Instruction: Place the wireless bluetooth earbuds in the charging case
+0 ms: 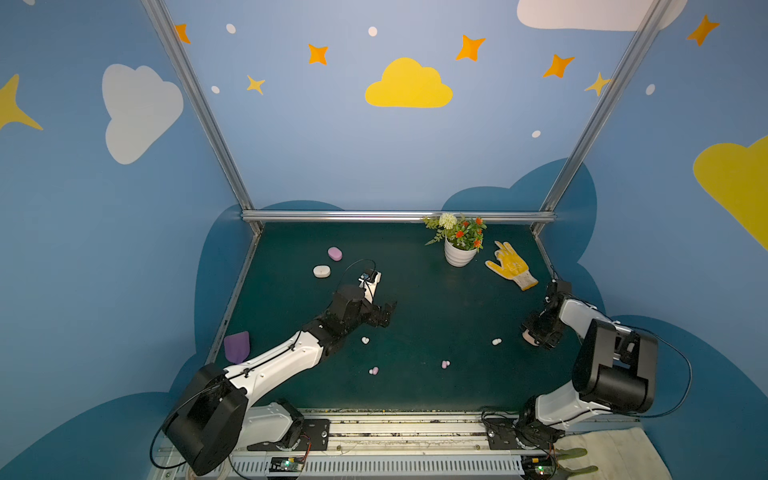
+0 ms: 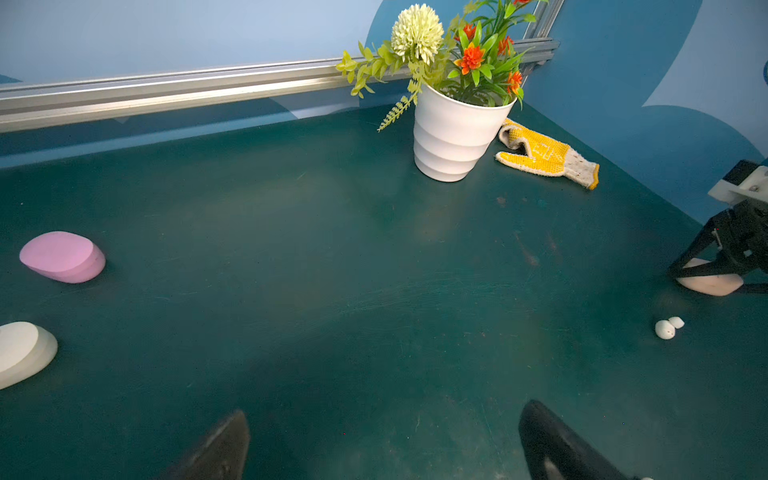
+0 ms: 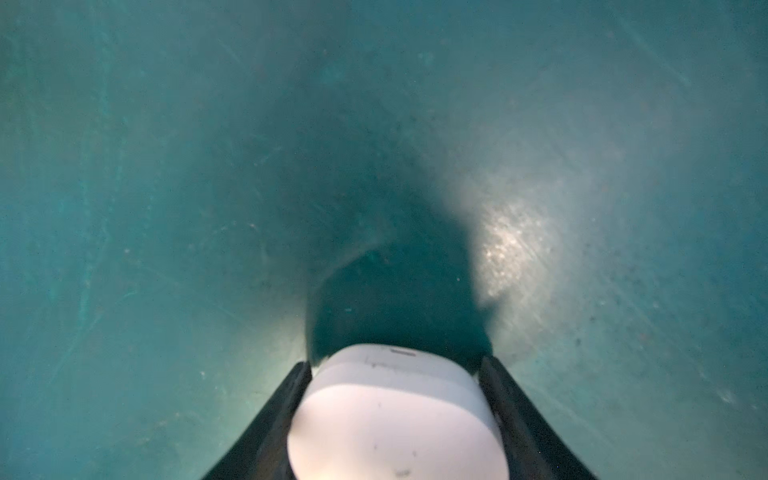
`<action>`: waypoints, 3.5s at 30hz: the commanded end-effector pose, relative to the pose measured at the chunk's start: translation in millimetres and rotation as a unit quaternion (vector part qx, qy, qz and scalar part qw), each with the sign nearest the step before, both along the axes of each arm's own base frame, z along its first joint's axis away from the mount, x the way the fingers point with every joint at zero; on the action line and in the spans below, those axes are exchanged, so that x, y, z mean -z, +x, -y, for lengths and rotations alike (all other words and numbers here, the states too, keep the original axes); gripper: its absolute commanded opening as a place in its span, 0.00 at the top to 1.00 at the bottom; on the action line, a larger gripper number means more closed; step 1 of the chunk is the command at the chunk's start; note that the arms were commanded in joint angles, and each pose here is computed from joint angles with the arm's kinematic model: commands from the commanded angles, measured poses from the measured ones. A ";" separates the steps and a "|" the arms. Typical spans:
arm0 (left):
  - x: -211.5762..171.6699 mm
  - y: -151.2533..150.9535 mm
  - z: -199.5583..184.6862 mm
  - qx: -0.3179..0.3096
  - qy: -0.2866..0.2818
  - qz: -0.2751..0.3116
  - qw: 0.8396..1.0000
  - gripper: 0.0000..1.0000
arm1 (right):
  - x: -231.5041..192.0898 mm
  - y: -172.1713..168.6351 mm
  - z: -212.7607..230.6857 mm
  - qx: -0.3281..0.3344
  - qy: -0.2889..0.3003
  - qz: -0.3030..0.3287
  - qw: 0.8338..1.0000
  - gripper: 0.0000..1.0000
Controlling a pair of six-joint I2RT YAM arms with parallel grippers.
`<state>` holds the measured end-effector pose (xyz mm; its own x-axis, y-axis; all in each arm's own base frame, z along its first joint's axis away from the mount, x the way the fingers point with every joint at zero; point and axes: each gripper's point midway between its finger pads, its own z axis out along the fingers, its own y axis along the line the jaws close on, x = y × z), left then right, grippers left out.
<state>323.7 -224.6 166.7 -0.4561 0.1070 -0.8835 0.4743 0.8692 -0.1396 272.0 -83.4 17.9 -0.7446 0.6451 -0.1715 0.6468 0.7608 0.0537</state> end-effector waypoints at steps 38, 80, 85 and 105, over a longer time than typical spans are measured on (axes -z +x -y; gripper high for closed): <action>-22.0 64.9 -116.0 -0.179 0.055 -0.105 0.977 0.00 | -138.1 -2.9 -79.9 -0.122 0.070 0.144 0.980 0.17; 112.1 202.8 -192.8 -0.014 0.117 -0.342 0.932 0.00 | -161.3 -9.6 -118.4 -0.168 0.100 0.144 0.970 0.17; 122.3 201.2 -195.3 -0.017 0.123 -0.353 0.927 0.00 | -161.1 -9.8 -117.9 -0.166 0.099 0.146 0.970 0.17; 124.6 168.3 -183.1 0.000 0.097 -0.395 0.914 0.04 | -163.5 -10.4 -114.7 -0.158 0.095 0.157 0.970 0.17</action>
<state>505.3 -36.9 33.9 -0.9346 0.2349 -0.2672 0.3024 0.9202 -0.2485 261.0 32.4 174.4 -0.8534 0.4244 -0.3027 0.3112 0.8806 0.3573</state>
